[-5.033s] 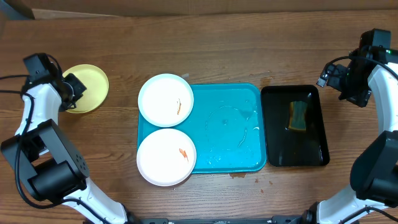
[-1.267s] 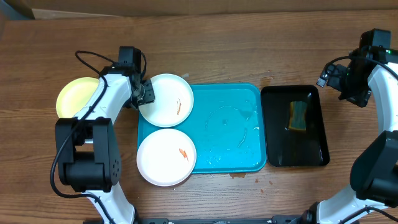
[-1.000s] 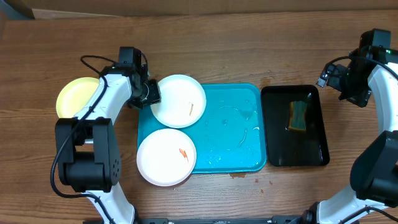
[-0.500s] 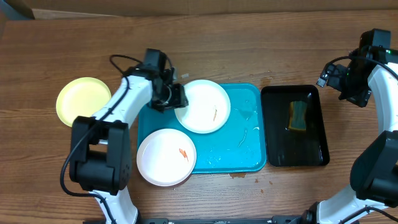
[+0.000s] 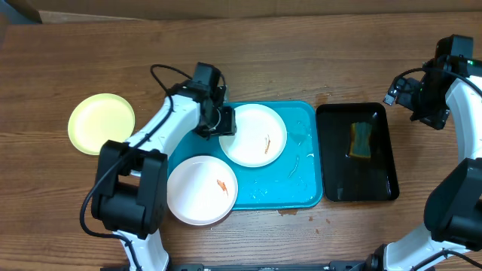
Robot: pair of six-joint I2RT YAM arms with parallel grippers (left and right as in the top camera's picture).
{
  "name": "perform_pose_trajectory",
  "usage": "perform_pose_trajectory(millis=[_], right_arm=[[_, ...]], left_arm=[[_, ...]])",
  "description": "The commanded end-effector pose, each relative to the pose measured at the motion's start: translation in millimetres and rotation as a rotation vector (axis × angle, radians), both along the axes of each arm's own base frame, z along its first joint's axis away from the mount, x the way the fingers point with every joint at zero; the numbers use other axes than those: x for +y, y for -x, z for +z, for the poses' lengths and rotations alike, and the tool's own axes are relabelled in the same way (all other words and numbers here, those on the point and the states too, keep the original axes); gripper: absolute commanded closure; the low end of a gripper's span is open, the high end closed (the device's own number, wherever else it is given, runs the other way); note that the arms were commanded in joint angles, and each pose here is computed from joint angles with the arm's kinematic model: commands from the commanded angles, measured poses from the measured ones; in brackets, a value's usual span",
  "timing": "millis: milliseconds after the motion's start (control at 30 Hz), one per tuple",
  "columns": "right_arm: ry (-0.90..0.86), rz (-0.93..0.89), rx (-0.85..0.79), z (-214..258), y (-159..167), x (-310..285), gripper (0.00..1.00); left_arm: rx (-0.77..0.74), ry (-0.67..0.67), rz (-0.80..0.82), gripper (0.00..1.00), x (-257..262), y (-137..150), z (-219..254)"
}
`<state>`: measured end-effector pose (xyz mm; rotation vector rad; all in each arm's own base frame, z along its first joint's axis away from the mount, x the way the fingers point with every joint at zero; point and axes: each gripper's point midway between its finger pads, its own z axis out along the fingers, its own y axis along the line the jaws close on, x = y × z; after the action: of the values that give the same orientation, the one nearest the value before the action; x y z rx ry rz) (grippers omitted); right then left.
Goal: Clean dirty plates on tray and stack at the side
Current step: 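Slide the white plate rightward across the blue tray with the left gripper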
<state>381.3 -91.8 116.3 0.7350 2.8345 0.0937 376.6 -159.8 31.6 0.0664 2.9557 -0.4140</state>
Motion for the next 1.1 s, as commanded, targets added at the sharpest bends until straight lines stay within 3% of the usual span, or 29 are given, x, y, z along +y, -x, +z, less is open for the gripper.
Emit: perform_pose_trajectory(millis=[0,200,433,633,867,1067], right_arm=[[0.007,0.000,-0.028,9.3,-3.5,-0.5,0.00],[0.007,0.000,-0.029,9.4,-3.5,-0.5,0.00],[0.007,0.000,-0.029,9.4,-3.5,-0.5,0.00],[0.007,0.000,-0.029,9.4,-3.5,-0.5,0.00],[0.007,0.000,-0.029,9.4,-3.5,-0.5,0.00],[0.007,0.000,-0.029,9.4,-3.5,-0.5,0.00]], left_arm=[[-0.026,-0.054,-0.016,0.55,-4.2,1.1,-0.8],[-0.026,-0.058,-0.054,0.65,-26.9,11.8,-1.2],[0.005,-0.077,-0.126,0.62,-49.9,34.6,-3.3],[-0.038,-0.186,-0.026,0.62,-32.0,24.1,-4.9],[-0.087,-0.216,0.007,0.59,-27.2,15.2,-7.9],[-0.102,-0.209,0.010,0.70,-26.5,15.6,-17.2]])
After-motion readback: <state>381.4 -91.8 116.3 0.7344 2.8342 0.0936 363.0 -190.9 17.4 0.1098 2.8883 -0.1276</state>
